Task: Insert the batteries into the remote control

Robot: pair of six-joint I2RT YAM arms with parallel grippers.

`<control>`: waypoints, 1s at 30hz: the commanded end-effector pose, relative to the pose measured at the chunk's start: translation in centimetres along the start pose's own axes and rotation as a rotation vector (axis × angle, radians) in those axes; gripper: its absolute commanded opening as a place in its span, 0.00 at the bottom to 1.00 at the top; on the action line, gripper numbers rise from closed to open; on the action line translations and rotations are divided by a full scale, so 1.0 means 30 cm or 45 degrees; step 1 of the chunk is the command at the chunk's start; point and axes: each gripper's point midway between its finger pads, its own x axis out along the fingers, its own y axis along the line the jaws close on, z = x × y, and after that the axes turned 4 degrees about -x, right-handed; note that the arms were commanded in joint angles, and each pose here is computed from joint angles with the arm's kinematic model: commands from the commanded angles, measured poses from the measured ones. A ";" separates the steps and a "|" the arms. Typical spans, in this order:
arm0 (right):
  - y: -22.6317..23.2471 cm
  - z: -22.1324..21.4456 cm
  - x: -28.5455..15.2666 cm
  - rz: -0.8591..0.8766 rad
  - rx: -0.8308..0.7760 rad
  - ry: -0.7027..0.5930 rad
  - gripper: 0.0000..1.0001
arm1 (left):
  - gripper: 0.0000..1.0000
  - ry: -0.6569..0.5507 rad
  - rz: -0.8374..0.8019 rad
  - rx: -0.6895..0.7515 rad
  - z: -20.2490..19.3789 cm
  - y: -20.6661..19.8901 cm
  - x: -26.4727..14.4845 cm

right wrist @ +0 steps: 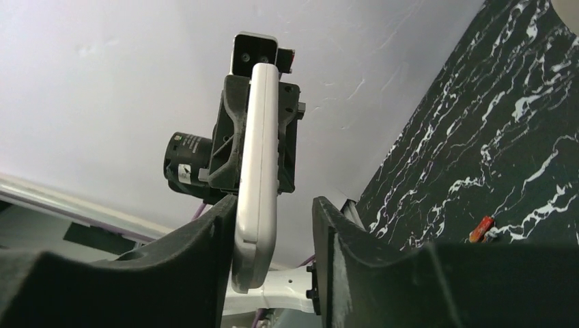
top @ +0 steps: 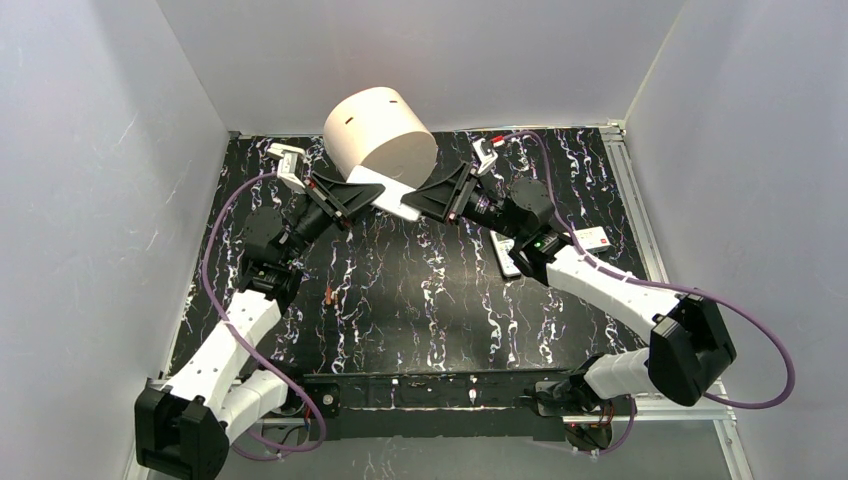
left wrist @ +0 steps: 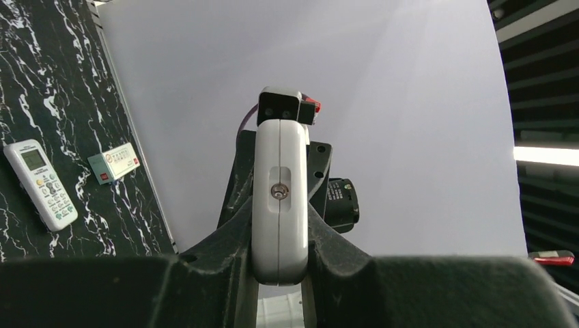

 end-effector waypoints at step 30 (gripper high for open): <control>-0.122 0.000 -0.059 -0.316 0.083 -0.013 0.37 | 0.00 -0.145 -0.025 0.068 0.087 0.019 -0.003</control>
